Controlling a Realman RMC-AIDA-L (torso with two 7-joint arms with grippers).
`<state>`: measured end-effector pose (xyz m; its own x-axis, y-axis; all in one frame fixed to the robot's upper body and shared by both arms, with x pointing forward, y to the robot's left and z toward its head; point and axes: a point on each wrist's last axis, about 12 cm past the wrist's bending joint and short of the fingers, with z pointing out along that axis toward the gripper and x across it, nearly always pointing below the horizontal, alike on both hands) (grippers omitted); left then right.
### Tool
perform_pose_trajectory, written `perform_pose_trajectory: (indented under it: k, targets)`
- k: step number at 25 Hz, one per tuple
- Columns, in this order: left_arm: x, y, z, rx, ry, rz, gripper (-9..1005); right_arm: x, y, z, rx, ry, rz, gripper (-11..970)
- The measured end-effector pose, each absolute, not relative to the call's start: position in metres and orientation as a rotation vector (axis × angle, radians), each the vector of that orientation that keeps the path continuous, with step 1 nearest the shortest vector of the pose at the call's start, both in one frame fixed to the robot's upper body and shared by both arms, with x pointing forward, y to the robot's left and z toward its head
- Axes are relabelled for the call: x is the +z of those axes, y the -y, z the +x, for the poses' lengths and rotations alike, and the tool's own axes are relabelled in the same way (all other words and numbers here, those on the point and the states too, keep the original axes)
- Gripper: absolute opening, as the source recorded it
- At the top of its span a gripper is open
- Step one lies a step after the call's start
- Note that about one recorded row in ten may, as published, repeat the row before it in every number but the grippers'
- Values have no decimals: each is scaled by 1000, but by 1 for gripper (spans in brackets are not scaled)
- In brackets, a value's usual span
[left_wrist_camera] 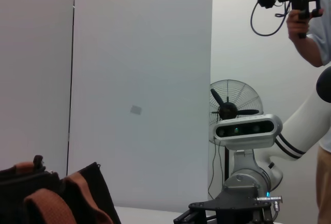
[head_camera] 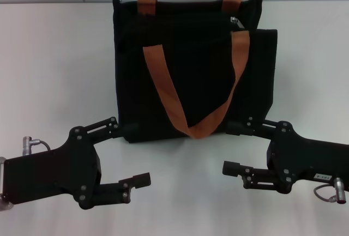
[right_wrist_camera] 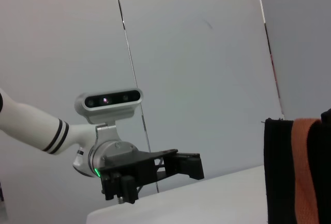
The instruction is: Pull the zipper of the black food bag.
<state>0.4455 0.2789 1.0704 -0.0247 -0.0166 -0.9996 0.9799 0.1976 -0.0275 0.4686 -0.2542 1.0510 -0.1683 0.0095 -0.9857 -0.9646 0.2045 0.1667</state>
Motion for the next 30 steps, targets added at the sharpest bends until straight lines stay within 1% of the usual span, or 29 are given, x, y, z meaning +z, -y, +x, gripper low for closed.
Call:
perform_pose_trajectory:
  k: [4, 30]
  targets:
    - [1071, -281, 446, -1089, -1310, 1041, 818, 1049, 254, 464, 1177, -1428, -961, 756]
    - [1066, -281, 442, -1072, -1335, 1009, 818, 1047, 250, 459, 1218, -1421, -926, 757]
